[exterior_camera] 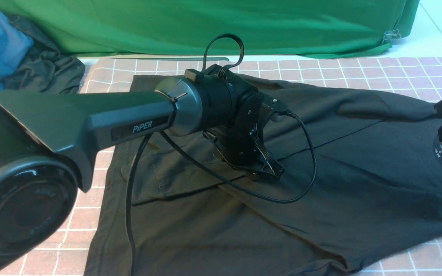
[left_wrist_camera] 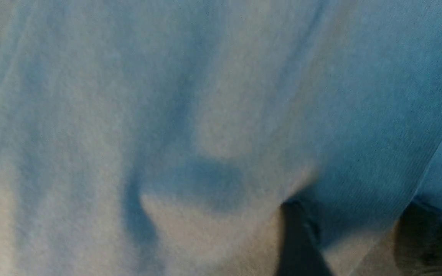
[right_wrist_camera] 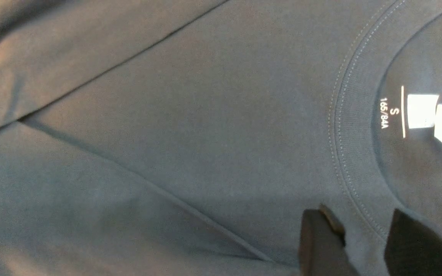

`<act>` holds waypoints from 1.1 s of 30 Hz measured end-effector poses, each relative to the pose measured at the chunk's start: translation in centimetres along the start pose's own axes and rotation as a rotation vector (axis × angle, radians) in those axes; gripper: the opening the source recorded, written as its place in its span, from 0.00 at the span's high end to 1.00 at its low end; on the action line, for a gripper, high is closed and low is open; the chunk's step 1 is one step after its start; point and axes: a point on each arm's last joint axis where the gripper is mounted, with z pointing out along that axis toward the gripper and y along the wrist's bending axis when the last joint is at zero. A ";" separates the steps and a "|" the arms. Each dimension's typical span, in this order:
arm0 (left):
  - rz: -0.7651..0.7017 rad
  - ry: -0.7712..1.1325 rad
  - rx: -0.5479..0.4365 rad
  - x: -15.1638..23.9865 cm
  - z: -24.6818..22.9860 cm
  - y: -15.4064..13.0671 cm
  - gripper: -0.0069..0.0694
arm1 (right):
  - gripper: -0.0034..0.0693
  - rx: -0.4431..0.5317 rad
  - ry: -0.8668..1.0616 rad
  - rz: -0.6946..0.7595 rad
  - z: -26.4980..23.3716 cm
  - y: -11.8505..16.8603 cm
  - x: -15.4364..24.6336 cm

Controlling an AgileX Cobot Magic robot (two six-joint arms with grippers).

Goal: Fold a long-sleeved shirt over a pink coffee tablecloth.
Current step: 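Grasp the near edge of the shirt at its hem and shoulder corners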

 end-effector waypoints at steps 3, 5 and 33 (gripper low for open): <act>0.002 -0.018 -0.011 -0.2 0.0 0.1 0.68 | 0.56 0.001 -0.005 -0.003 0.0 0.0 0.0; -0.001 -0.020 -0.014 -0.2 0.0 0.1 0.77 | 0.56 0.001 -0.005 -0.008 0.0 0.0 0.0; -0.036 0.053 0.041 0.4 -3.5 -0.1 0.88 | 0.53 0.000 -0.088 0.041 1.4 -1.2 -4.4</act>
